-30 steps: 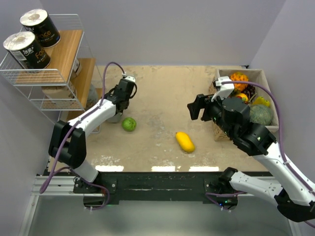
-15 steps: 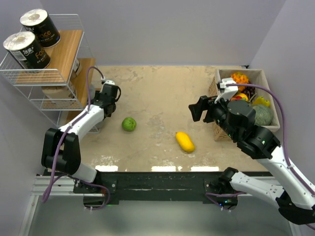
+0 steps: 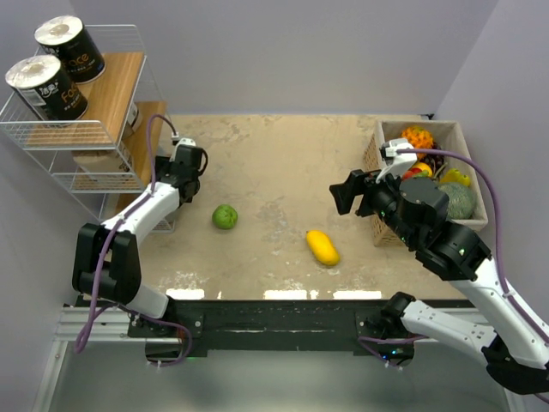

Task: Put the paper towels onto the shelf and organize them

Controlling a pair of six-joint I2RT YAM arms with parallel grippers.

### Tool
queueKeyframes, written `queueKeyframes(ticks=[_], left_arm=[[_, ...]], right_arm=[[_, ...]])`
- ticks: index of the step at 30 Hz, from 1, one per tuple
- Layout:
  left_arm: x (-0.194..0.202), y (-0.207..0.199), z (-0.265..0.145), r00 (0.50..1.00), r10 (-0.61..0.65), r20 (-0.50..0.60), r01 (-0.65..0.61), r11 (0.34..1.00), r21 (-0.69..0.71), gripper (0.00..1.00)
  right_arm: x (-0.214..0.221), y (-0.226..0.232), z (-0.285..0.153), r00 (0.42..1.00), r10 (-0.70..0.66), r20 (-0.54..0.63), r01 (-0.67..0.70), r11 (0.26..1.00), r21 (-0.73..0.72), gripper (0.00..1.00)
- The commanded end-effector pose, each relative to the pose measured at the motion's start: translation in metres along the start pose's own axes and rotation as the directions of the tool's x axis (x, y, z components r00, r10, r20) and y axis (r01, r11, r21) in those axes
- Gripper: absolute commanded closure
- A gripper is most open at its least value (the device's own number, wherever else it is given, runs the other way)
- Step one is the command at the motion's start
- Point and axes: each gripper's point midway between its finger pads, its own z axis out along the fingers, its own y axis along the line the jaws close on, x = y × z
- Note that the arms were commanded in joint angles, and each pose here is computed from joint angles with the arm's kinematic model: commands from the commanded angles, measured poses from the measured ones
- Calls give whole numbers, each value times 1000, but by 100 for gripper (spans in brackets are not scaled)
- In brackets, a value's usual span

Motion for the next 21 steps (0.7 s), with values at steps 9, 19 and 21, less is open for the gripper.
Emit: queueKeyframes(ticks=[9, 19, 21], left_arm=[[-53, -7, -37, 991, -24, 128, 20, 999, 29, 35], [-19, -37, -25, 998, 58, 38, -61, 993, 99, 60], [-8, -42, -20, 997, 80, 14, -81, 991, 104, 63]], right_arm=[[-10, 3, 0, 1000, 4, 29, -4, 1000, -9, 21], [-13, 4, -3, 999, 4, 33, -4, 1000, -15, 20], [-13, 4, -3, 1000, 1, 31, 0, 1000, -14, 20]])
